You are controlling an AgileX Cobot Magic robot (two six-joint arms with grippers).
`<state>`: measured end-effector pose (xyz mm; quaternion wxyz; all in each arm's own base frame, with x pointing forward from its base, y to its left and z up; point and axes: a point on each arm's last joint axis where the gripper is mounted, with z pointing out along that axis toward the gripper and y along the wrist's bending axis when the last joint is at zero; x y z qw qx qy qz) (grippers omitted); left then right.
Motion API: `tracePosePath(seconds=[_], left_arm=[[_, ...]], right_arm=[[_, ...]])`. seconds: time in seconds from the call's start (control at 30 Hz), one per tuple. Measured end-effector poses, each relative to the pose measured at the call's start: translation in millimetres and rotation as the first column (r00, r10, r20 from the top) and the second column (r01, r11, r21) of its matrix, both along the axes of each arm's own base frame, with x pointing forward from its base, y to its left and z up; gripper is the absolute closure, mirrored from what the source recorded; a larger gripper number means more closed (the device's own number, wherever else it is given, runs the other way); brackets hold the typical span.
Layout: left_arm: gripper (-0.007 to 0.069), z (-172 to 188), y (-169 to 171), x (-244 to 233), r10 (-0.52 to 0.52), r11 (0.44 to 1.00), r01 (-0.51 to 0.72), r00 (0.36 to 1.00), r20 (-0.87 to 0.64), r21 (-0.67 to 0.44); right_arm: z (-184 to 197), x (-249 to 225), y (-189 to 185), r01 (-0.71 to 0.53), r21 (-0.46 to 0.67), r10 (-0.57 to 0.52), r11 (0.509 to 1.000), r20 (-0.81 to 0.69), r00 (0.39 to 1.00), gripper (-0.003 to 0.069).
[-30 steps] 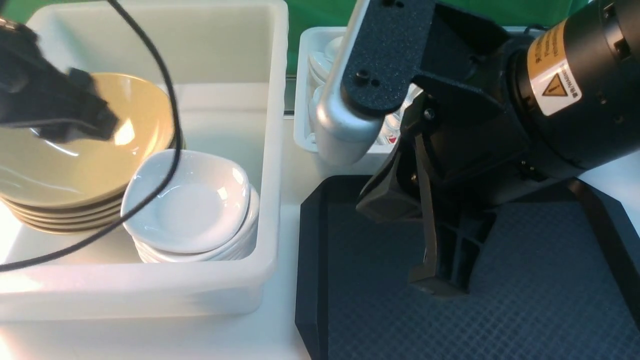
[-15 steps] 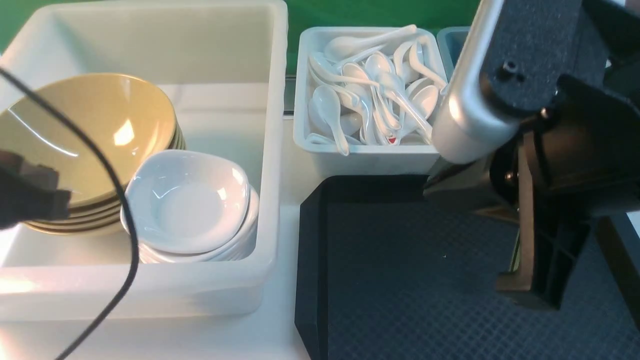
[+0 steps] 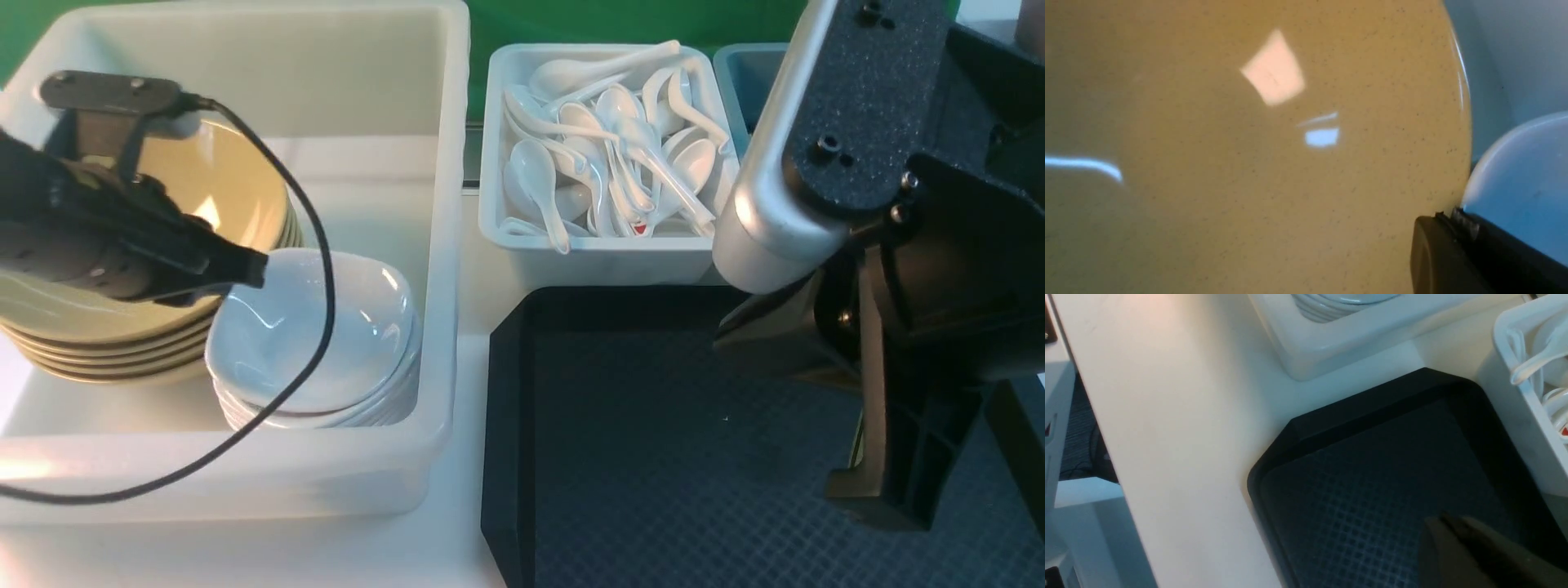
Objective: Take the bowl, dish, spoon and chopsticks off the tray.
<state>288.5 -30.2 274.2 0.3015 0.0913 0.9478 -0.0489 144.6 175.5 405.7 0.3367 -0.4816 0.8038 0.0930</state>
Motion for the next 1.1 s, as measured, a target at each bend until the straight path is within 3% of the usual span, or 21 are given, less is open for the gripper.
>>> tracePosePath(seconds=[0.3,0.47,0.63,0.77,0.93,1.07,1.1], left_arm=[[0.0636,7,-27,-3,-0.139,0.990,0.138,0.990,0.013,0.042],[0.0636,44,-28,-18,-0.155,0.984,0.147,0.984,0.082,0.098],[0.0636,81,-14,-62,-0.124,0.986,0.099,0.973,0.195,0.136],[0.0636,83,0,-120,-0.097,0.990,0.062,0.952,0.289,0.128],[0.0636,59,11,-177,-0.044,0.998,0.019,0.919,0.391,0.067],[0.0636,37,18,-216,0.017,1.000,-0.007,0.858,0.514,-0.022],[0.0636,30,20,-227,0.032,0.999,-0.007,0.827,0.562,-0.047]], right_arm=[[0,0,0,0.008,0.004,-0.008,1.000,-0.005,1.000,0.0587],[1,-1,-1,0.008,0.007,-0.008,1.000,-0.003,1.000,0.0582],[6,-5,-8,0.022,0.036,-0.023,0.999,0.017,1.000,0.0580],[12,-17,-26,0.037,0.140,-0.050,0.989,0.095,0.994,0.0580],[2,-35,-47,-0.010,0.287,-0.053,0.958,0.211,0.976,0.0578],[-13,-53,-66,-0.089,0.444,-0.075,0.891,0.339,0.938,0.0573],[-19,-60,-74,-0.126,0.502,-0.092,0.856,0.387,0.917,0.0571]])
